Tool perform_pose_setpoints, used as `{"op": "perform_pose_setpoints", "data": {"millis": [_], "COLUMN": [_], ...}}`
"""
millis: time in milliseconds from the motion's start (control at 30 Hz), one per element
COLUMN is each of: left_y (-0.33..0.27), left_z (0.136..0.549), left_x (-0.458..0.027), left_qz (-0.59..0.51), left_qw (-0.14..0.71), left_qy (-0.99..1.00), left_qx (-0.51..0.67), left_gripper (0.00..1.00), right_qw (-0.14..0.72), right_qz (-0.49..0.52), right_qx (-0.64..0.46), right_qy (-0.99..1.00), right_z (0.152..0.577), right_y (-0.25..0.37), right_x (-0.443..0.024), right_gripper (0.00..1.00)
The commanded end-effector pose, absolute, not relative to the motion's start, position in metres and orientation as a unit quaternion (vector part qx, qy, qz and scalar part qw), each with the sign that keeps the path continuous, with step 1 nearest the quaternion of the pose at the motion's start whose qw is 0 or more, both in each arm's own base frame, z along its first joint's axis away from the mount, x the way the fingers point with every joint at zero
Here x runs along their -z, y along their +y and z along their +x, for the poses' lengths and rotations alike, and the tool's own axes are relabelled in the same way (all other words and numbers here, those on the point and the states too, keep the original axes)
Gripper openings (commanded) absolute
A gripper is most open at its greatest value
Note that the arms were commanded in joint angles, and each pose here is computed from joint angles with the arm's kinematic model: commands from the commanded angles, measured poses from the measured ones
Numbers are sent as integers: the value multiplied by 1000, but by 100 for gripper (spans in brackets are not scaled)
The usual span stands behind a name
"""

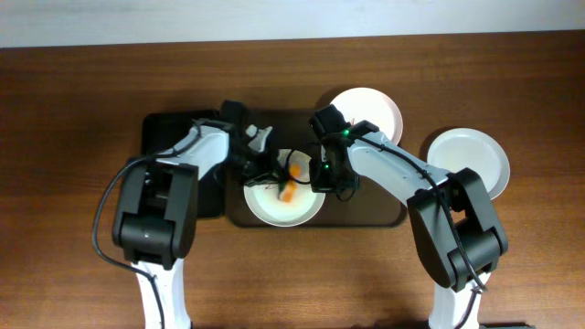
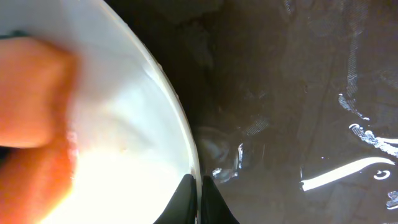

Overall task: Clean dirty plates on tray and stack at the side
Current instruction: 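Scrub the tilted plate with the sponge in the left gripper, then return the sponge to the black tray with the left gripper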

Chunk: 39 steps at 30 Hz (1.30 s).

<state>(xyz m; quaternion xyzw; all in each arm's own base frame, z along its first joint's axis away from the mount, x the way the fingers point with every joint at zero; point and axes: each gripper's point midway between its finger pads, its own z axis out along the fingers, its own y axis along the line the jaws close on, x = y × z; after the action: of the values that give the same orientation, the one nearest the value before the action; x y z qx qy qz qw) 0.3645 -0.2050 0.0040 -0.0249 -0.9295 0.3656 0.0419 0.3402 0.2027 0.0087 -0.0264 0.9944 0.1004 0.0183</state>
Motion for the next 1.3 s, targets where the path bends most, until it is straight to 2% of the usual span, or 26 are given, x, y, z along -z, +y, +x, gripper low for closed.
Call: {"op": "perform_pose_setpoints", "data": {"millis": [0,167,333,533,700,933,1267], "left_y": [-145,-129,-145,-143,-109,-6,29], "left_z": [371,385,393,397,405,399,391], "left_x": [16,-14,-70,-115,-133,-139,-95], "left_qz": [17,-8,-80,-103,-77,37,82], "left_qw": [29,-28,-98,-157,-196,-207,-138], "left_qy": [-965,-974,-954,-945,-956,-977,-986], "left_qx": [-259,-225,-272,-269,-206,-18,42], "left_gripper": [0,0,0,0,0,0,0], "right_qw": [12,11,11,11,11,12,11], "right_qz": [-31,-31,-31,-31,-31,-31,-31], "right_qx": [-86,-86,-86,-86,-86,-86,-86], "right_qy": [996,996,996,996,996,996,996], "right_z": [335,334,334,334,334,335,334], "right_y": [199,199,199,199,199,199,198], "right_x": [-5,-5,-5,-5,-5,-5,-5], "right_gripper": [4,4,4,4,4,4,4]}}
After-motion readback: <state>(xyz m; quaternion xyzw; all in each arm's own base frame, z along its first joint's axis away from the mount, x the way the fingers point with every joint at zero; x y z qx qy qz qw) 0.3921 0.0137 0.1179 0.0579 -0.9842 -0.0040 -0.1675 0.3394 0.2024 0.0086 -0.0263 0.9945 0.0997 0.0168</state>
